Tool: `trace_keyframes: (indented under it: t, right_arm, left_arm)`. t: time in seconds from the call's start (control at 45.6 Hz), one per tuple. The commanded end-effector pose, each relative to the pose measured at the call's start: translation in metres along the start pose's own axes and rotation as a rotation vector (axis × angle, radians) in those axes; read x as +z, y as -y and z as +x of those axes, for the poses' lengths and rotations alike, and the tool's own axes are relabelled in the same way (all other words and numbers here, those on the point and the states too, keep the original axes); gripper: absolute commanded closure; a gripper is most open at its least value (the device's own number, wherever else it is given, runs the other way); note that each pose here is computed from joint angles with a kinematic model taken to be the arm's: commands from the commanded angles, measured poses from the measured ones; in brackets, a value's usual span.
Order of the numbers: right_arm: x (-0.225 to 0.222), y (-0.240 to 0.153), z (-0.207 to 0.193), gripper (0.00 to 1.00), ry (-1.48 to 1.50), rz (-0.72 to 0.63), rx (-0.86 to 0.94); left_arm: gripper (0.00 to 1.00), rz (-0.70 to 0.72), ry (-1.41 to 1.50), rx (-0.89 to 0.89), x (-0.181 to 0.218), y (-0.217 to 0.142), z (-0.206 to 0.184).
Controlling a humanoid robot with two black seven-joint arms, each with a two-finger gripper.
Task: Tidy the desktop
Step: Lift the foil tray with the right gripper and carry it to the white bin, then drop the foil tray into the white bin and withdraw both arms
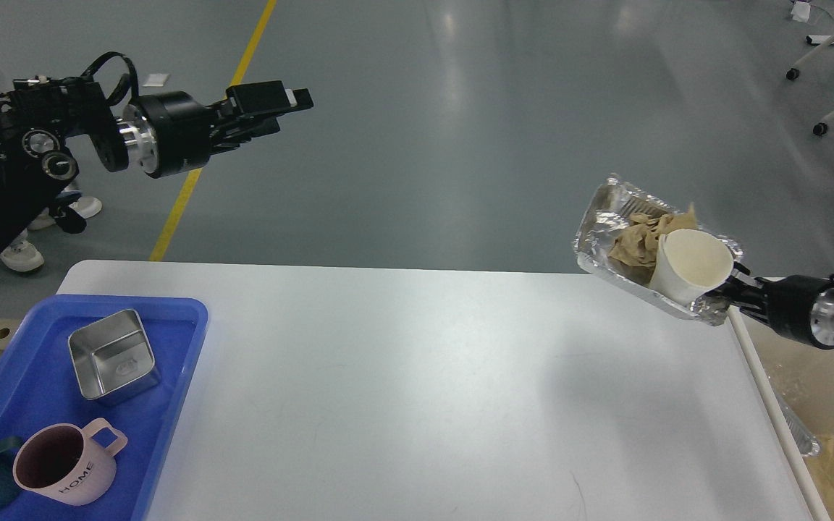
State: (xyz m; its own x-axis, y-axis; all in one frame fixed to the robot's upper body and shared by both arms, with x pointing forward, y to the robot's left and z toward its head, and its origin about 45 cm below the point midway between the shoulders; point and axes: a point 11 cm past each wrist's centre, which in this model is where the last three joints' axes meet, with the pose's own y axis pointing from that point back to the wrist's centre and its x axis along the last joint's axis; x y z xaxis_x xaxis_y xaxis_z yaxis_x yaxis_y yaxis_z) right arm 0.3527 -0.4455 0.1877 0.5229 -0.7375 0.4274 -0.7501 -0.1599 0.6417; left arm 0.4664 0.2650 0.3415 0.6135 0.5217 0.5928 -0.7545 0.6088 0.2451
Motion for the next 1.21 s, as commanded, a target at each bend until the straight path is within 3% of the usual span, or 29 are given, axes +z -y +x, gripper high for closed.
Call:
trace_keyframes:
  t: [0.0,0.241,0.57,0.965,1.031,1.097,1.185]
  right_arm:
    - [0.043,-0.014,0.017,1.00,0.098,-0.072,0.089]
    - [0.134,-0.040,0.026,1.00,0.257,-0.251,0.239]
    - [0.210,-0.051,0.007,1.00,0.395,-0.409,0.351]
    - [0.232,-0.048,-0.019,1.00,0.478,-0.451,0.383]
    - [0.232,-0.048,-0.017,0.62,0.485,-0.451,0.410]
    - [0.234,-0.051,-0.009,0.31,0.501,-0.450,0.482]
    - [0.233,-0.049,-0.008,0.02,0.521,-0.444,0.557]
  left_arm:
    - [0.18,0.060,-0.119,0.121,-0.034,-0.018,0.010]
    - [0.18,0.111,-0.344,0.346,-0.080,-0.040,0.018]
    - [0.18,0.133,-0.685,0.561,-0.130,-0.065,0.020]
    - [0.10,0.159,-0.787,0.704,-0.154,-0.087,0.037]
    - [0.08,0.162,-0.787,0.715,-0.155,-0.088,0.038]
    - [0.07,0.160,-0.787,0.718,-0.155,-0.089,0.039]
    - [0.06,0.149,-0.791,0.726,-0.153,-0.090,0.042]
